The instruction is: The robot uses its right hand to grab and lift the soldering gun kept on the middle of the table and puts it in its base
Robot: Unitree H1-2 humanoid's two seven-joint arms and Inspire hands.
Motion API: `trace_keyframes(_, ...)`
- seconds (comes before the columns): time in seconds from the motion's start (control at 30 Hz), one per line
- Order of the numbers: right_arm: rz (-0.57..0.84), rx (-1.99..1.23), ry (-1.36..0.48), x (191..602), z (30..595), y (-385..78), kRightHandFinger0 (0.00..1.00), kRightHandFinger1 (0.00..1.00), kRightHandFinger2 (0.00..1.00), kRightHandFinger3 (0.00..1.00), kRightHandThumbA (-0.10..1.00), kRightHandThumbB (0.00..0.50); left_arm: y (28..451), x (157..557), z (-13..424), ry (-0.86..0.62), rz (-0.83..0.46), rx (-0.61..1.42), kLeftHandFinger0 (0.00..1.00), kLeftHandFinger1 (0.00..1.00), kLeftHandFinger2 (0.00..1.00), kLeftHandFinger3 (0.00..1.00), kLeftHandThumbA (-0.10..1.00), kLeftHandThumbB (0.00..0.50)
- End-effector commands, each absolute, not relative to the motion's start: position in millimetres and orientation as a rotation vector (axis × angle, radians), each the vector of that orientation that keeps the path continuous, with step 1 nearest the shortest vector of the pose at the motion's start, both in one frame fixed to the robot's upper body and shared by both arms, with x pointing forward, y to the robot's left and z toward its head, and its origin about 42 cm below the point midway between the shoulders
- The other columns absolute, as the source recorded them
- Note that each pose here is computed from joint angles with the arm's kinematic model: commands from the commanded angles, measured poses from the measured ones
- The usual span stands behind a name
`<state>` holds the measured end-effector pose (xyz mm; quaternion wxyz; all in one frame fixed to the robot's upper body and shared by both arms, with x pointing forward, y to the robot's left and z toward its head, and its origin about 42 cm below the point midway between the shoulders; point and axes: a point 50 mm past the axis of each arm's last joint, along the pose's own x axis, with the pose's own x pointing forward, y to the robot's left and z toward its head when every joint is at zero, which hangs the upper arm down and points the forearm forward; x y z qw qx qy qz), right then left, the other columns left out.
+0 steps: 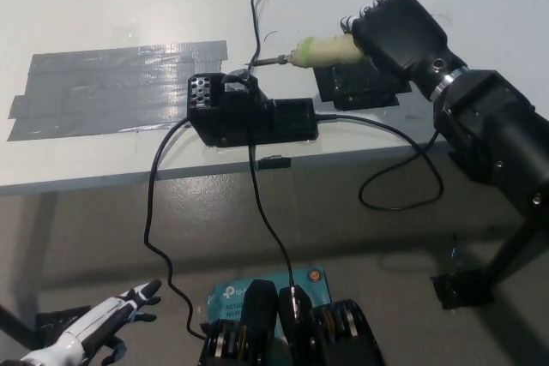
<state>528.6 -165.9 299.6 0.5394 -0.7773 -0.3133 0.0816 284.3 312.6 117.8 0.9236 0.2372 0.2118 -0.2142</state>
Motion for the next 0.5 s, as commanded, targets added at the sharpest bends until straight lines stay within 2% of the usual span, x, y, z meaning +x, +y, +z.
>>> trace_keyframes(0.0, 0.102, -1.916, -0.773, 534.3, 333.1, -166.7, 0.0, 0.0, 0.19, 0.24, -0.1, 0.017, 312.7, 288.1, 126.5, 0.422, -0.454, 0.503, 1.0, 0.89, 1.0, 1.0, 1.0, 0.485)
trace_keyframes(0.03, 0.104, -1.919, -0.788, 534.2, 331.5, -165.5, 0.0, 0.0, 0.19, 0.15, -0.1, 0.023, 312.4, 288.4, 126.9, 0.421, -0.459, 0.505, 1.0, 0.87, 1.0, 1.0, 1.0, 0.478)
trace_keyframes(0.07, 0.11, -1.927, -0.786, 533.6, 330.0, -164.8, 0.0, 0.0, 0.2, 0.13, -0.1, 0.006, 311.9, 288.5, 126.9, 0.421, -0.462, 0.506, 1.0, 0.87, 1.0, 1.0, 1.0, 0.494)
trace_keyframes(0.1, 0.107, -1.936, -0.806, 534.0, 326.3, -164.4, 0.0, 0.0, 0.2, 0.11, 0.05, 0.054, 311.4, 288.8, 127.3, 0.419, -0.463, 0.505, 1.0, 0.87, 1.0, 1.0, 1.0, 0.5)
trace_keyframes(0.13, 0.104, -1.939, -0.814, 534.0, 324.9, -165.4, 0.0, 0.0, 0.2, 0.1, 0.13, 0.066, 310.7, 289.5, 127.7, 0.417, -0.465, 0.505, 1.0, 0.88, 1.0, 1.0, 1.0, 0.5)
trace_keyframes(0.17, 0.102, -1.939, -0.814, 533.9, 324.9, -165.8, 0.0, 0.0, 0.2, 0.1, 0.14, 0.065, 310.7, 289.8, 128.1, 0.416, -0.466, 0.506, 1.0, 0.88, 1.0, 1.0, 1.0, 0.5)
trace_keyframes(0.2, 0.112, -1.924, -0.831, 533.9, 321.2, -166.9, 0.0, 0.0, 0.2, 0.09, 0.18, 0.054, 311.0, 290.3, 128.7, 0.415, -0.467, 0.51, 1.0, 0.88, 1.0, 1.0, 1.0, 0.495)
trace_keyframes(0.23, 0.132, -1.927, -0.83, 533.4, 319.3, -167.5, 0.0, 0.0, 0.22, 0.12, 0.26, 0.067, 310.8, 290.2, 129.2, 0.413, -0.466, 0.508, 1.0, 0.88, 1.0, 1.0, 1.0, 0.479)
trace_keyframes(0.27, 0.142, -1.916, -0.827, 532.2, 319.5, -167.6, 0.0, 0.0, 0.23, 0.13, 0.29, 0.072, 310.8, 290.4, 129.8, 0.411, -0.465, 0.51, 1.0, 0.88, 1.0, 1.0, 1.0, 0.474)
trace_keyframes(0.3, 0.149, -1.89, -0.851, 531.6, 318.9, -168.5, 0.0, 0.0, 0.22, 0.08, 0.25, 0.061, 310.5, 291.3, 129.4, 0.412, -0.466, 0.508, 1.0, 0.88, 1.0, 1.0, 1.0, 0.464)
trace_keyframes(0.33, 0.149, -1.89, -0.847, 530.4, 318.9, -168.1, 0.0, 0.0, 0.21, 0.23, 0.28, 0.05, 310.4, 291.2, 129.4, 0.411, -0.466, 0.502, 1.0, 0.89, 1.0, 1.0, 1.0, 0.484)
trace_keyframes(0.37, 0.147, -1.884, -0.844, 530.0, 318.9, -167.7, 0.0, 0.0, 0.2, 0.23, 0.29, 0.052, 310.4, 291.1, 129.3, 0.411, -0.465, 0.503, 1.0, 0.89, 1.0, 1.0, 1.0, 0.484)
trace_keyframes(0.4, 0.141, -1.886, -0.847, 529.6, 319.6, -166.9, 0.0, 0.0, 0.2, 0.14, 0.27, 0.037, 310.6, 291.2, 128.9, 0.413, -0.465, 0.496, 1.0, 0.89, 1.0, 1.0, 1.0, 0.499)
trace_keyframes(0.43, 0.133, -1.895, -0.854, 529.5, 320.5, -166.3, 0.0, 0.0, 0.19, 0.1, 0.36, 0.076, 310.6, 291.1, 129.0, 0.413, -0.465, 0.496, 1.0, 0.89, 1.0, 1.0, 1.0, 0.5)
trace_keyframes(0.47, 0.116, -1.915, -0.858, 530.6, 321.0, -165.8, 0.0, 0.0, 0.19, 0.08, 0.41, 0.091, 310.8, 291.2, 129.1, 0.413, -0.466, 0.497, 1.0, 0.89, 1.0, 1.0, 1.0, 0.5)
